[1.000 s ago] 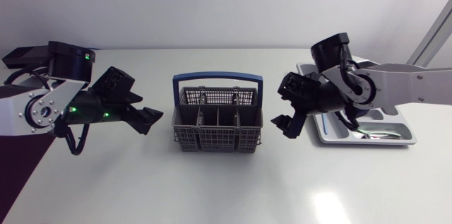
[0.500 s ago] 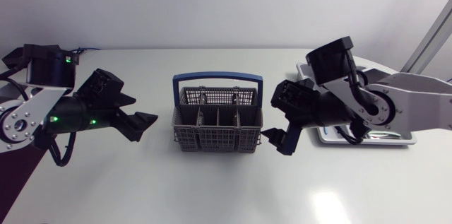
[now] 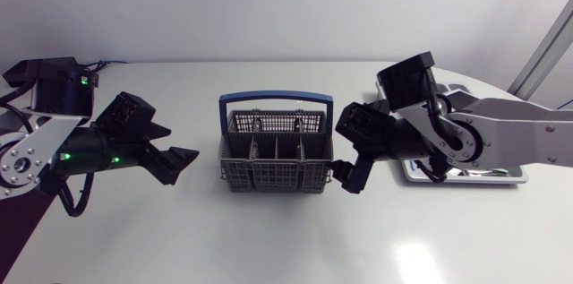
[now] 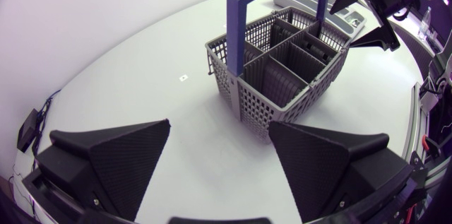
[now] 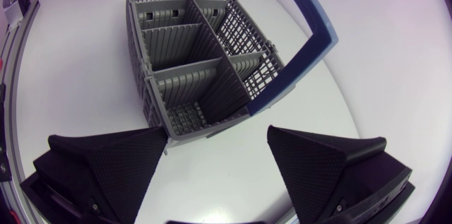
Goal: Unload the cutlery basket into the drawer organizer.
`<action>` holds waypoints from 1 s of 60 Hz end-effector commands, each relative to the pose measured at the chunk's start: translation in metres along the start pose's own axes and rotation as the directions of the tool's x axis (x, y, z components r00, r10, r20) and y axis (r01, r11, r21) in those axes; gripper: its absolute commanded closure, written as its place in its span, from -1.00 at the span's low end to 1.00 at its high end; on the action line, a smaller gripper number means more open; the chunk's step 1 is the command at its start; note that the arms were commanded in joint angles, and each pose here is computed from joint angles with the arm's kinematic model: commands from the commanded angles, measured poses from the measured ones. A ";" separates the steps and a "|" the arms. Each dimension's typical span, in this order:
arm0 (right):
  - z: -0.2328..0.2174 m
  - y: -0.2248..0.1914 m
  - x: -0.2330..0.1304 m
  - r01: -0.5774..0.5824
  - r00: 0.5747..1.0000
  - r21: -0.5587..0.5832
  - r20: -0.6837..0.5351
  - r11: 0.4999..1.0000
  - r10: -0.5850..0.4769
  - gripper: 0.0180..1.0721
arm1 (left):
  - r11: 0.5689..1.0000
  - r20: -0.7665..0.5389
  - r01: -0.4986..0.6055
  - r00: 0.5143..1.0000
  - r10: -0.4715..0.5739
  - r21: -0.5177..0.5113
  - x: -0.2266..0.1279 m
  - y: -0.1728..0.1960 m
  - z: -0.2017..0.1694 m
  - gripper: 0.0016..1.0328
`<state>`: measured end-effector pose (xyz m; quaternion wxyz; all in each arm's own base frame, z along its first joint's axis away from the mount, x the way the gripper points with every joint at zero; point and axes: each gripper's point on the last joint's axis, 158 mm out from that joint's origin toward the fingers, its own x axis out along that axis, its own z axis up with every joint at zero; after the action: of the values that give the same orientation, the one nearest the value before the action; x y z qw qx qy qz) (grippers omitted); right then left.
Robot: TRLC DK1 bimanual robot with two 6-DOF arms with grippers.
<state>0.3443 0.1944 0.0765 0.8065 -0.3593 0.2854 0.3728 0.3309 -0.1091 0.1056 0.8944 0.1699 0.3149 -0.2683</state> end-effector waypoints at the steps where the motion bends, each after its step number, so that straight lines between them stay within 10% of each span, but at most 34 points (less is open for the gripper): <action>1: -0.003 0.001 0.006 0.005 1.000 0.015 -0.011 1.000 -0.005 -0.92 | 1.000 -0.016 0.019 1.000 -0.018 0.009 0.000 -0.007 -0.010 -0.90; 38: -0.025 0.005 -0.038 0.059 0.998 0.021 0.002 0.998 -0.059 -0.92 | 1.000 0.028 -0.022 0.999 0.022 0.002 -0.017 0.000 -0.006 -0.90; 60: -0.041 -0.046 -0.108 0.238 0.961 0.263 0.078 0.935 -0.267 -0.92 | 0.978 0.158 -0.206 0.965 0.208 -0.026 -0.053 0.022 0.003 -0.90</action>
<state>0.3184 0.1077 0.1474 0.8879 -0.2974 0.2323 0.2629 0.3119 -0.0830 0.1347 0.9271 0.1815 0.2505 -0.2116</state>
